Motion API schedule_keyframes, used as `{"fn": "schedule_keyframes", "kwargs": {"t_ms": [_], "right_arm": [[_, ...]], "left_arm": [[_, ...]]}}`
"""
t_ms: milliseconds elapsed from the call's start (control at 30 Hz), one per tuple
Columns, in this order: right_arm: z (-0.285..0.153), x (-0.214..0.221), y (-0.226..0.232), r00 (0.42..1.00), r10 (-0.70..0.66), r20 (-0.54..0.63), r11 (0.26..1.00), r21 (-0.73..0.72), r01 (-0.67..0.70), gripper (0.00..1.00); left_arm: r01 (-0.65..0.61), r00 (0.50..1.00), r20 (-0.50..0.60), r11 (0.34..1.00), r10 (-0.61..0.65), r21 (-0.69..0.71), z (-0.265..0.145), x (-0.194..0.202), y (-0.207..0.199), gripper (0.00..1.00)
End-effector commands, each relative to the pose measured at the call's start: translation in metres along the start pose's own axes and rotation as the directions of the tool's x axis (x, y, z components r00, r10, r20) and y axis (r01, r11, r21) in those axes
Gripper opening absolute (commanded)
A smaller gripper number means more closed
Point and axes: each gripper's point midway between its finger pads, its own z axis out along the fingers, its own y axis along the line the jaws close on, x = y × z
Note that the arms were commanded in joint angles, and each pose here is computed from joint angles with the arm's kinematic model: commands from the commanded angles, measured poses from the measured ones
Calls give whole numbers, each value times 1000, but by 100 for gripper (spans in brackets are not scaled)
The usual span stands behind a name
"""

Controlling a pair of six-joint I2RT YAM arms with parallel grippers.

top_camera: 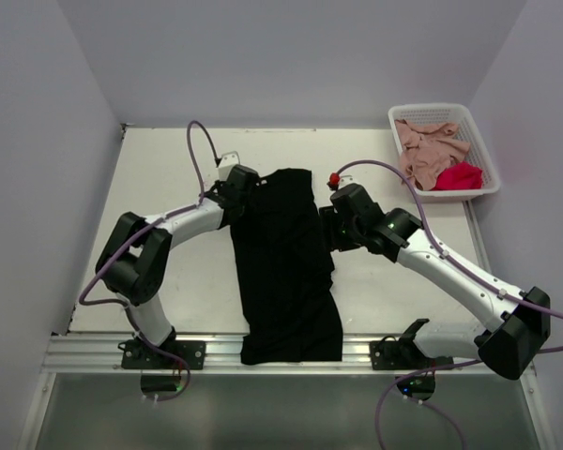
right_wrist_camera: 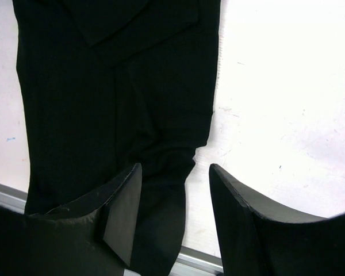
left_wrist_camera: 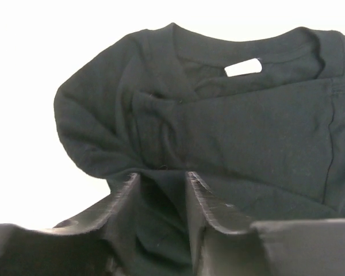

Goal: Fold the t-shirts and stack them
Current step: Rotate the tshirt 90 degrees

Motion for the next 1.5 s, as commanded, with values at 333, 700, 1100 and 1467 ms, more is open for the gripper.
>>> {"fn": "schedule_keyframes", "kwargs": {"t_ms": [333,700,1100,1467], "right_arm": [[-2,3,-4,999,31,7,999,7,-31,49],[2,7,-3,999,34,-3,999,1,-34,47],[3,6,-3,1000,27,-2,1000,4,-27,47],[10,10,-3,1000,18,-17,1000,7,-18,47]], "left_arm": [[100,994,37,985,-106,143,25,-28,-36,0],[93,987,102,963,-122,252,38,-72,-68,0],[-6,1000,10,944,2,329,80,-63,-100,0],[-137,990,49,870,130,473,98,-94,-156,0]]}}
